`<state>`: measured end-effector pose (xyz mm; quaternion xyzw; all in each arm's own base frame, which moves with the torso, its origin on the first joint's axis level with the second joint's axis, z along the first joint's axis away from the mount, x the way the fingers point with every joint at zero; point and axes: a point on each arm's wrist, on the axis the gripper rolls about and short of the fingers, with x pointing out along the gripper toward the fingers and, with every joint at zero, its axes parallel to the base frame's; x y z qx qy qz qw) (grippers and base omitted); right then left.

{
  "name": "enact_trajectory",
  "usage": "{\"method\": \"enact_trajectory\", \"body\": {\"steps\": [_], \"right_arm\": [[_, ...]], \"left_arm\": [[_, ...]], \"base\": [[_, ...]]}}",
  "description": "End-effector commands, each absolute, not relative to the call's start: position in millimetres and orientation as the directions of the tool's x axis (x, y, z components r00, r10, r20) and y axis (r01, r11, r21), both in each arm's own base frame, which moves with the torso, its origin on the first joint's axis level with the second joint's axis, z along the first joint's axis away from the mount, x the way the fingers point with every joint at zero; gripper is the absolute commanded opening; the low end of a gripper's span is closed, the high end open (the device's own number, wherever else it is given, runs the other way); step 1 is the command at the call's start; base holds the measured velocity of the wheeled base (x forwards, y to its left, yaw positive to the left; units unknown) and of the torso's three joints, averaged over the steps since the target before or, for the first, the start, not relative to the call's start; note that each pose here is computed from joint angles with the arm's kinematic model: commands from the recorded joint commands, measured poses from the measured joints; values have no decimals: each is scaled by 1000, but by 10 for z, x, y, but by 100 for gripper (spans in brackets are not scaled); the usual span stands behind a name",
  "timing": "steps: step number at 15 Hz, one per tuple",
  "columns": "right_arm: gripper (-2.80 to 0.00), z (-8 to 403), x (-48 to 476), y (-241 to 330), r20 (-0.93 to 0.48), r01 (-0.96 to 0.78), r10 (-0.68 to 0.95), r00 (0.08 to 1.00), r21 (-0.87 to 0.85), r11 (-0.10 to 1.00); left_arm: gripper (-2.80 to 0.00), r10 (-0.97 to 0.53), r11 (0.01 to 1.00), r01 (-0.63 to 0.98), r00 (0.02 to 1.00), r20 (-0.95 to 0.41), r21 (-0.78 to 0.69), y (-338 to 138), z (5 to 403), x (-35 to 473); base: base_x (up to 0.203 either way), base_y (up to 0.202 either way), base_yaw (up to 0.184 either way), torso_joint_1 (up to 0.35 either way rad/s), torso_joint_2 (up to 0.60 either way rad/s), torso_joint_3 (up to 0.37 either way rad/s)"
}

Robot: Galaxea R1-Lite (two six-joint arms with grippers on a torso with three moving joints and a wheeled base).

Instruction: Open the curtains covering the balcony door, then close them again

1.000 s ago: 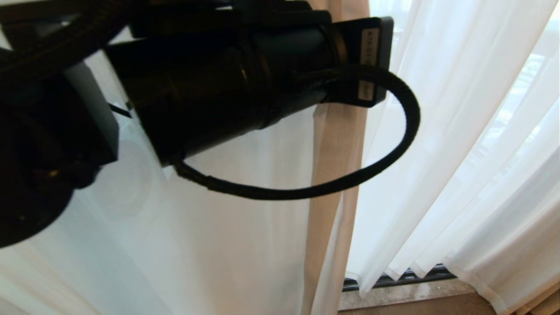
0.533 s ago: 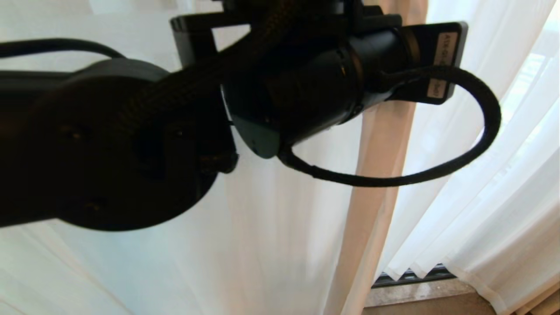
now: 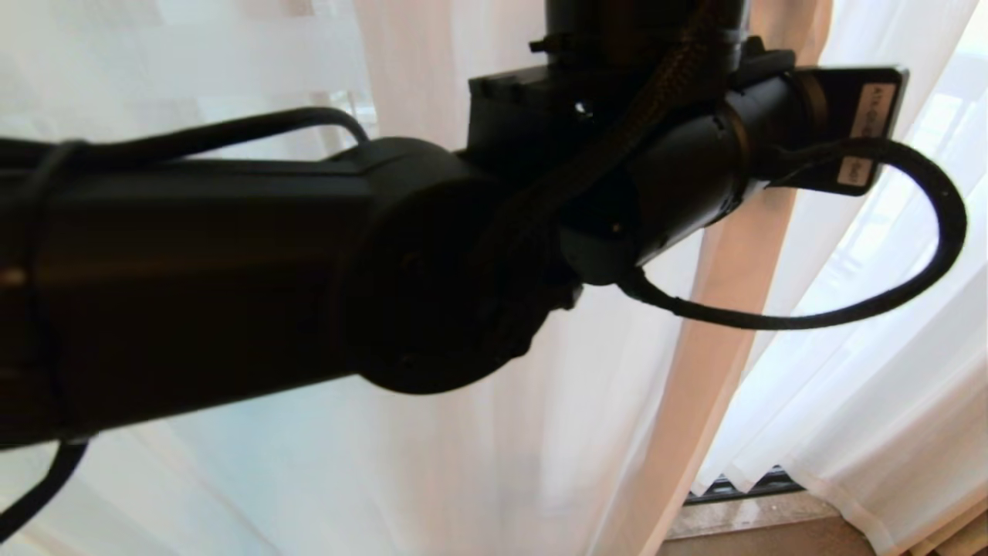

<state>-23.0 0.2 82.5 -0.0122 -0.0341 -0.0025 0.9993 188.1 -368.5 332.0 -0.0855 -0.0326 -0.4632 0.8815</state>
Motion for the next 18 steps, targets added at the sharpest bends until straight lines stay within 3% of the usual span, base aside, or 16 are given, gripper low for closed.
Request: {"method": "enact_trajectory", "body": {"steps": [1, 11, 18], "right_arm": [[-280, 826, -229, 2, 67, 6, -4, 998, -25, 1000], [-280, 826, -230, 2, 69, 7, -6, 998, -25, 1000], [-280, 826, -229, 2, 67, 6, -5, 998, -25, 1000]], "left_arm": [[-280, -822, 543, 831, 556, 127, -120, -3829, 3230, 1873], [-280, -859, 471, 873, 486, 159, -124, -4082, 3246, 1604], [-280, -862, 478, 870, 491, 129, -121, -4193, 3082, 1660]], "base": [[0, 0, 0, 0, 0, 0], [0, 0, 0, 0, 0, 0], [0, 0, 0, 0, 0, 0]]}}
